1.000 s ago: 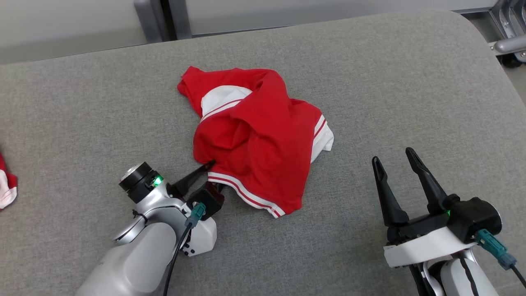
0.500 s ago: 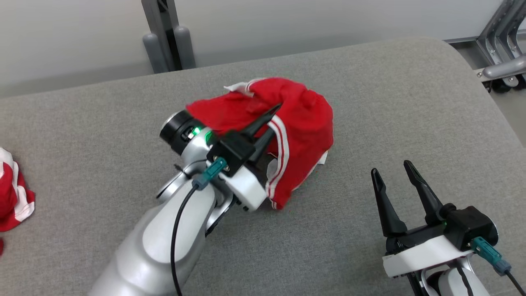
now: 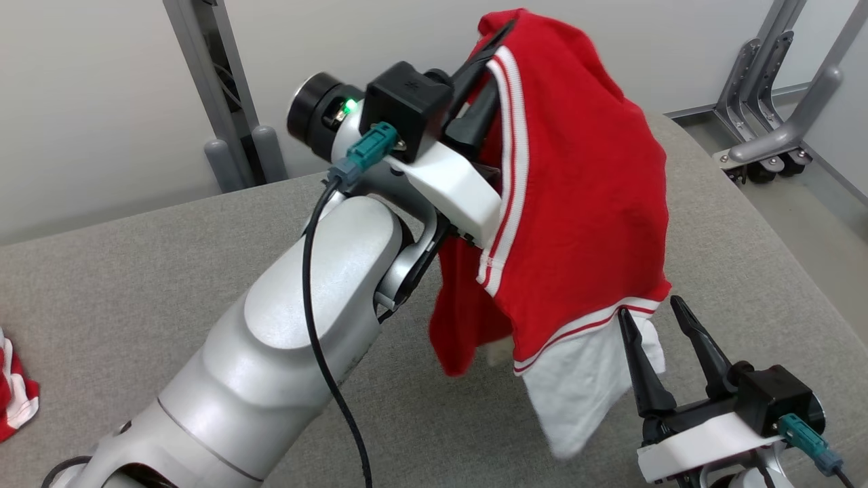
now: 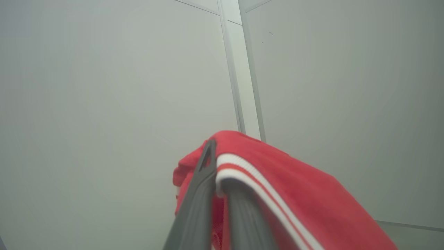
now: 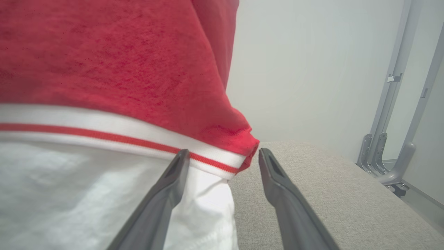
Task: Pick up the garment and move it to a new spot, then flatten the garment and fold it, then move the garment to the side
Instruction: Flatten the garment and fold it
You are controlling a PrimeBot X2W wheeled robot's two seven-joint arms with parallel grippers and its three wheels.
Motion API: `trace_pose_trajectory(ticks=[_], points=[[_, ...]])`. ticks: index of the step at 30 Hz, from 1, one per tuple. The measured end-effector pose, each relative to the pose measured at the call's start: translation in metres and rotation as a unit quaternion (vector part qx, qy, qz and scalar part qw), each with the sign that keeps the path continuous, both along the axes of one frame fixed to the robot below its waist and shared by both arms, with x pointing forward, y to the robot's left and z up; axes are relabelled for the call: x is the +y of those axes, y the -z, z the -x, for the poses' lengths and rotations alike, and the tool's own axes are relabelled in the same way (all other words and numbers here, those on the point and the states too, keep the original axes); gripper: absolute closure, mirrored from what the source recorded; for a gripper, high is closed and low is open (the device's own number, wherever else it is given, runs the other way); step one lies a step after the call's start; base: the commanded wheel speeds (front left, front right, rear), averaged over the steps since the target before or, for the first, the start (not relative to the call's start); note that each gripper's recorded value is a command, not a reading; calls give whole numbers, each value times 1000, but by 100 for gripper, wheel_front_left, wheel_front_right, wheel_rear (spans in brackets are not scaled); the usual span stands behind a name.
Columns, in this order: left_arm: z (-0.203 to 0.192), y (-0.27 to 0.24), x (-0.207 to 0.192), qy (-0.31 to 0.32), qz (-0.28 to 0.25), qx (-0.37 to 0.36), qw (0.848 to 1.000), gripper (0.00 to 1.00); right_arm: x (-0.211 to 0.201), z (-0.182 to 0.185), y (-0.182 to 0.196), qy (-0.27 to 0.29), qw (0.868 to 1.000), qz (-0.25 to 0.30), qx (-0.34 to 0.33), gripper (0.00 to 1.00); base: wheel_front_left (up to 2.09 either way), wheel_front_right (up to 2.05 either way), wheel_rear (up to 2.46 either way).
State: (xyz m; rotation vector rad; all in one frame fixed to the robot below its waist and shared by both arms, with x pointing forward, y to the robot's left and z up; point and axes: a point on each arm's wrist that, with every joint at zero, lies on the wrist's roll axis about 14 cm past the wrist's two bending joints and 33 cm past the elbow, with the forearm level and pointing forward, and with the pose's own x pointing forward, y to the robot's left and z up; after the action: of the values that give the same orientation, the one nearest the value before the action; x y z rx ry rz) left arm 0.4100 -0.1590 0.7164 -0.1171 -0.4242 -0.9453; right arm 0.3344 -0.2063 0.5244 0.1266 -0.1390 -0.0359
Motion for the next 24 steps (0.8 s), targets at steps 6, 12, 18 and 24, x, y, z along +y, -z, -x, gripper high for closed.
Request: trace_pose_trajectory(ticks=[6, 12, 18, 24], points=[[-49, 94, 38, -101, -25, 145, 984, 100, -1, -5, 3, 0, 1000, 0, 5, 0, 0, 0, 0], [-67, 236, 148, -240, -42, 321, 915, 100, 10, -21, 13, -19, 1000, -3, 19, 0, 0, 0, 0], [-61, 292, 229, -332, -34, 386, 860, 100, 22, -34, 16, -39, 999, -3, 23, 0, 0, 0, 0], [-65, 291, 298, -411, -6, 367, 834, 41, 32, -45, 20, -55, 998, -4, 29, 0, 0, 0, 0]])
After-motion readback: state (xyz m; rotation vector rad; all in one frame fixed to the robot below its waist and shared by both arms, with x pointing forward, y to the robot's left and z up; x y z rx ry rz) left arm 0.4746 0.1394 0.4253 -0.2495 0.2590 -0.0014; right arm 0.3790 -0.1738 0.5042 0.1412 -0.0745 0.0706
